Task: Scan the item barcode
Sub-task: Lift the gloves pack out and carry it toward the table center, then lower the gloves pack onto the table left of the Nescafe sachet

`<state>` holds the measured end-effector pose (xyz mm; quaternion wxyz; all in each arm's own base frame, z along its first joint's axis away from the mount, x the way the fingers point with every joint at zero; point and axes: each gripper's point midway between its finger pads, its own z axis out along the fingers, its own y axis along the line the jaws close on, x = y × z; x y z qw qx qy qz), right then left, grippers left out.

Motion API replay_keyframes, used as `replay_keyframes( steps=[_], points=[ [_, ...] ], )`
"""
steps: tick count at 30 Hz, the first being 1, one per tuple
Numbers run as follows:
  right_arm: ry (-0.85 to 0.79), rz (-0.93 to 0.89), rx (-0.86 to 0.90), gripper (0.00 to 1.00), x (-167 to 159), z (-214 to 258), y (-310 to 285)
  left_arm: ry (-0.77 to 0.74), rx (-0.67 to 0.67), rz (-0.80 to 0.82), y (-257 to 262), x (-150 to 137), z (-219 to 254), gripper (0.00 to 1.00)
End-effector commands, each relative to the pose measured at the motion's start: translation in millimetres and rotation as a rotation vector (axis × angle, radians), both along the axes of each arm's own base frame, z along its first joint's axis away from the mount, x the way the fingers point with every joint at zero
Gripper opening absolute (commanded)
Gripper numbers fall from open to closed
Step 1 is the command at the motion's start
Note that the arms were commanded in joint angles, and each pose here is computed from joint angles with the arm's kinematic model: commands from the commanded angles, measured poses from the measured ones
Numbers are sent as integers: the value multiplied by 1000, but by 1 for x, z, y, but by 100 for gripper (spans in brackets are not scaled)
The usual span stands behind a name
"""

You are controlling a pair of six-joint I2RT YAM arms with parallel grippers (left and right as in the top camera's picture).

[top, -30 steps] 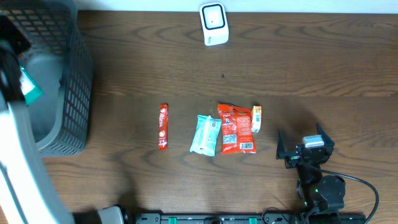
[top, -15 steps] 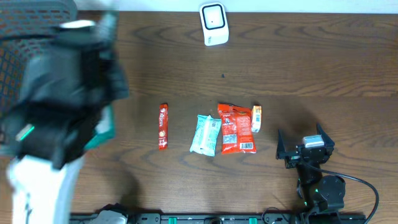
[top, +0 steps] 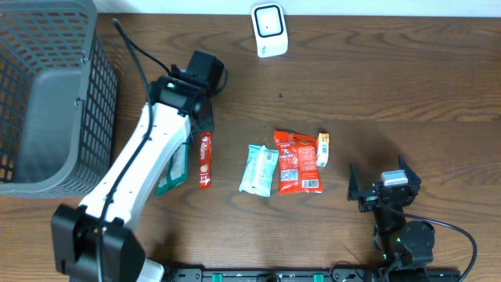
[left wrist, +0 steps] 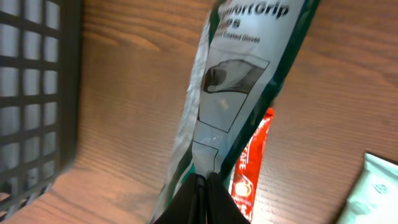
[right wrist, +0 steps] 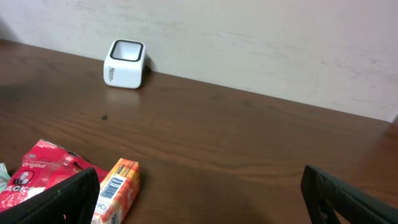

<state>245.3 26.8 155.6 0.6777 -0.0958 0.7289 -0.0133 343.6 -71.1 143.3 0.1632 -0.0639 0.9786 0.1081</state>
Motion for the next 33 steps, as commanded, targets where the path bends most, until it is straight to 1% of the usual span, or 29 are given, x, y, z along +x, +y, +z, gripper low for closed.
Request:
replay_keyframes(
  steps=[1, 3, 6, 11, 13, 16, 22, 28, 33],
  points=[
    [0, 9, -11, 99, 0, -1, 2, 43, 76, 25, 12, -5, -25, 7],
    [0, 9, -11, 99, 0, -1, 2, 76, 140, 34, 22, -10, -43, 7],
    [0, 9, -11, 99, 0, -1, 2, 114, 153, 32, 25, -17, -61, 7],
    [0, 9, -11, 99, 0, -1, 2, 129, 154, 47, 28, -28, -85, 7],
    [0, 9, -11, 99, 0, -1, 2, 139, 109, 41, 23, -34, -101, 7],
    [0, 9, -11, 99, 0, -1, 2, 133, 72, 36, 17, -36, -113, 7],
    [0, 9, -11, 99, 0, -1, 2, 112, 44, 33, 13, -33, -120, 7],
    [0, 9, -11, 99, 0, -1, 2, 131, -52, 15, -4, -36, -127, 7],
    [0, 9, -11, 99, 0, -1, 2, 110, -65, 2, -12, -38, -138, 8]
  ],
)
